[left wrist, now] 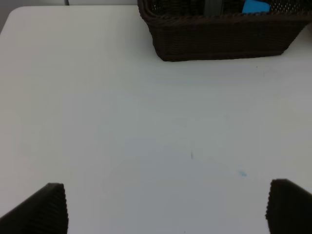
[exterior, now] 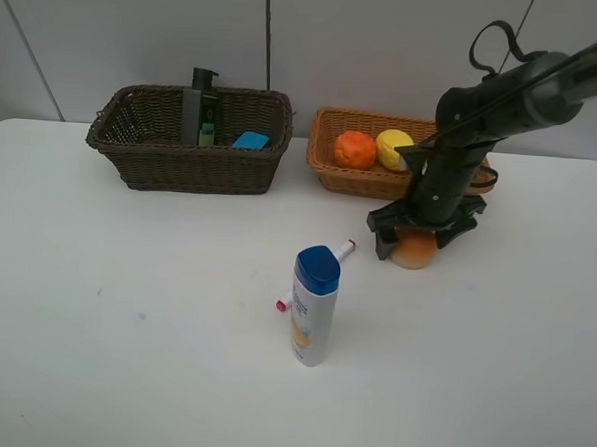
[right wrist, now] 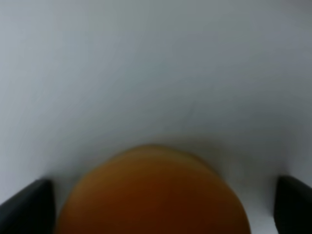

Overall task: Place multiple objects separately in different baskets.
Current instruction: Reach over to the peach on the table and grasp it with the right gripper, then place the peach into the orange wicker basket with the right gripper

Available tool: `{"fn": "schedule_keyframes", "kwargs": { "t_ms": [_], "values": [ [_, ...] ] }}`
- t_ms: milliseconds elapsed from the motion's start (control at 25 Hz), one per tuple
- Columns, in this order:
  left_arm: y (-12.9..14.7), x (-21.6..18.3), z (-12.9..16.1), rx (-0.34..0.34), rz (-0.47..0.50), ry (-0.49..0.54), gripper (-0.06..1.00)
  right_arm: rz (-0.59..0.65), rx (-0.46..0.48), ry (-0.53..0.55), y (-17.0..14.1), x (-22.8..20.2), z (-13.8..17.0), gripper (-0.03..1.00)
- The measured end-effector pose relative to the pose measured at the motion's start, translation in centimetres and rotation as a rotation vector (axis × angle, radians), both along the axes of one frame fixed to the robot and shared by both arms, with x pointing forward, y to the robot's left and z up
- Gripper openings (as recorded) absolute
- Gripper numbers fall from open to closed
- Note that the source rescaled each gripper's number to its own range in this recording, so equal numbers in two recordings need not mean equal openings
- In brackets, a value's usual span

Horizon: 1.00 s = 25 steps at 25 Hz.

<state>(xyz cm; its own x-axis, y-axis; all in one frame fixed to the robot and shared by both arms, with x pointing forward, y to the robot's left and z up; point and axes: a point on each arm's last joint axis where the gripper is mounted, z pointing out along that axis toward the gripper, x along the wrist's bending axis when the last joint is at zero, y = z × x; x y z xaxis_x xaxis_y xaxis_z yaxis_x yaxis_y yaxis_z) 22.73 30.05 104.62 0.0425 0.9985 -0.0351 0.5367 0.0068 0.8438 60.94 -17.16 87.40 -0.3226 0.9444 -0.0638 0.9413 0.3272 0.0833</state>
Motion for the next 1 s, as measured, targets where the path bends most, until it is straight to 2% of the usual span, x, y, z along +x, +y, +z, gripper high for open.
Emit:
{"fn": "schedule_keyframes", "kwargs": {
  "t_ms": [80,160,200,400,520,800,1000],
  "values": [
    [0.0,0.0,0.0,0.0,0.0,0.0,1.0,0.0,-0.001,0.002,0.0,0.0,-0.1,0.84],
    [0.0,0.0,0.0,0.0,0.0,0.0,1.0,0.0,-0.001,0.003,0.0,0.0,-0.1,0.63],
    [0.0,0.0,0.0,0.0,0.0,0.0,1.0,0.0,-0.003,0.006,0.0,0.0,-0.1,0.59],
    [0.0,0.0,0.0,0.0,0.0,0.0,1.0,0.009,-0.02,0.045,-0.1,-0.3,0.0,0.59],
    [0.0,0.0,0.0,0.0,0.0,0.0,1.0,0.007,-0.029,0.057,-0.1,-0.1,1.4,0.59],
    [0.0,0.0,0.0,0.0,0.0,0.0,1.0,-0.028,0.054,-0.189,-0.4,3.3,10.4,0.59],
    [0.0,0.0,0.0,0.0,0.0,0.0,1.0,-0.113,0.088,-0.334,-3.6,7.2,11.6,0.59]
  ]
}}
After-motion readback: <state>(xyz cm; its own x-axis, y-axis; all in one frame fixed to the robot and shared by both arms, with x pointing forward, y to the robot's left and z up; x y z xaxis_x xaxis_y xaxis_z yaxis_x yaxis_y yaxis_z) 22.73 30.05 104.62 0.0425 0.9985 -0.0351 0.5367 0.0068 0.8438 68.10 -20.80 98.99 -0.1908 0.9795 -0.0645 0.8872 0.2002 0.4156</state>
